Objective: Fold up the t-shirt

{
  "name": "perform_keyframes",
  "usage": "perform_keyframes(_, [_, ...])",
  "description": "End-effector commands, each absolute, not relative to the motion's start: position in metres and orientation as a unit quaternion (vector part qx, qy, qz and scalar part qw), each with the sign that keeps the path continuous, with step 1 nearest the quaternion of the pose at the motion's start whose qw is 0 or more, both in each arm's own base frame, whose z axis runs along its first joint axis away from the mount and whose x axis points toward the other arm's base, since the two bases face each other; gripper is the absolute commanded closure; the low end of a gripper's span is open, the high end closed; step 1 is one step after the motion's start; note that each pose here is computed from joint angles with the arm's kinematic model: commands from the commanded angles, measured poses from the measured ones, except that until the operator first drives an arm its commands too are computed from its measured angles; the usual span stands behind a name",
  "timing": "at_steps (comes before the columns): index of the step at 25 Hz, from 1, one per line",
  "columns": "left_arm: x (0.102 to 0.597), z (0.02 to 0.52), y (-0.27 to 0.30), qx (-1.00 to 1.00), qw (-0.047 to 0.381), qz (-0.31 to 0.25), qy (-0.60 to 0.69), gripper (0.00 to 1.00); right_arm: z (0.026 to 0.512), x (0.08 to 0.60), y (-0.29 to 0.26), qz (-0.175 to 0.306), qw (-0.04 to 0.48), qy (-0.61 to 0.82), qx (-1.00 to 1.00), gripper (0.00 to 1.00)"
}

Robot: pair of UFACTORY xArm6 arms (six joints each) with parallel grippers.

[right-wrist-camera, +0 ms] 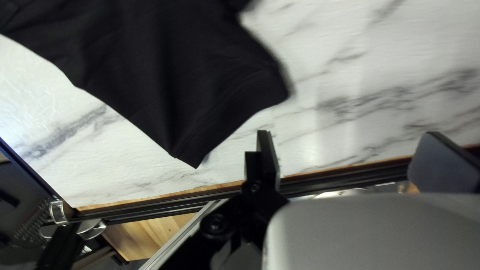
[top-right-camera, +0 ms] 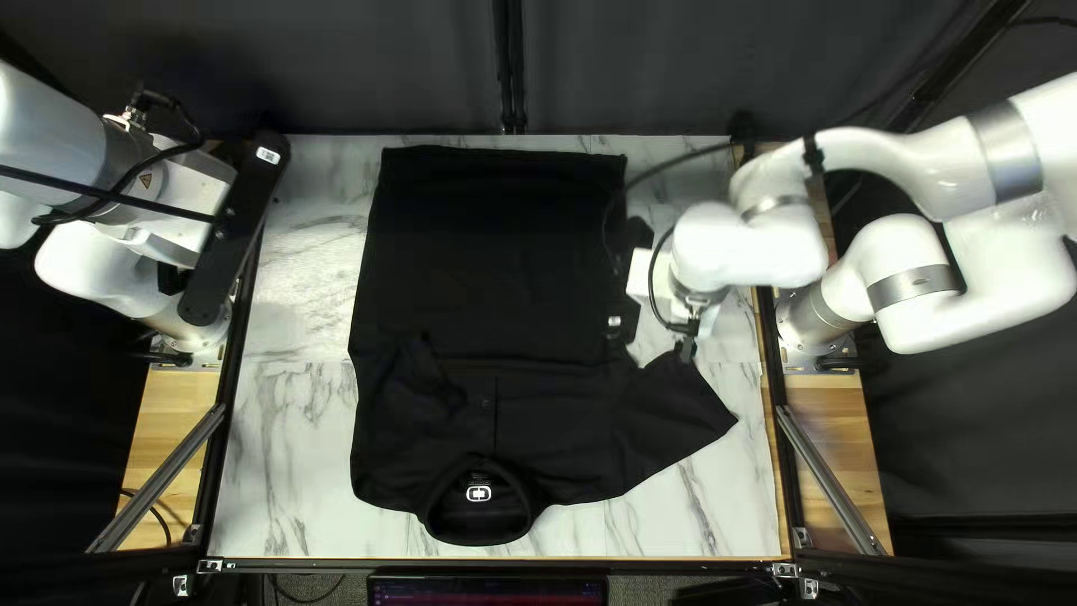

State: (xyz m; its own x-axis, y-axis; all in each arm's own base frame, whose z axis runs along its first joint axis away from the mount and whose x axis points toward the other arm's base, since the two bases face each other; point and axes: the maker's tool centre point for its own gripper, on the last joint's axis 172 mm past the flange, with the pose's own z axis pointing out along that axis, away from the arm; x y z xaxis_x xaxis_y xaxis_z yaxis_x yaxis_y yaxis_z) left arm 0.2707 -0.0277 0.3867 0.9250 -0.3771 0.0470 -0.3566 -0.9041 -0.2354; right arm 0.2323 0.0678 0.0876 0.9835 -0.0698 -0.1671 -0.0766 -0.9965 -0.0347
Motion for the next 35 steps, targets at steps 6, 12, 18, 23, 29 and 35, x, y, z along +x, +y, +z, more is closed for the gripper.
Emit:
perform_keyframes(6, [0.271,0.387,-0.028,-0.975,0.112,-0.046,0.188,0.0,0.074,0.237,0.076,0.082,0.034,0.018,-0.996,0.0])
perform_keyframes(12, [0.271,0.387,-0.028,-0.975,0.112,-0.046,0.188,0.0,0.047,0.24,0.089,0.065,0.071,0.027,-0.995,0.0])
perform_keyframes(18, [0.271,0.387,-0.028,-0.975,0.112,-0.046,0.188,0.0,0.033,0.221,0.085,0.062,0.081,0.032,-0.994,0.0])
perform_keyframes(23, [0.271,0.387,-0.028,-0.975,0.112,-0.046,0.188,0.0,0.03,0.215,0.081,0.062,0.088,0.031,-0.994,0.0])
perform_keyframes(29, [0.271,0.387,-0.028,-0.975,0.112,-0.046,0.188,0.0,0.029,0.221,0.088,0.054,0.1,0.021,-0.993,0.0])
perform_keyframes(35, [0.271,0.387,-0.028,-0.975,0.112,-0.046,0.188,0.0,0.029,0.222,0.09,0.05,0.106,0.017,-0.993,0.69])
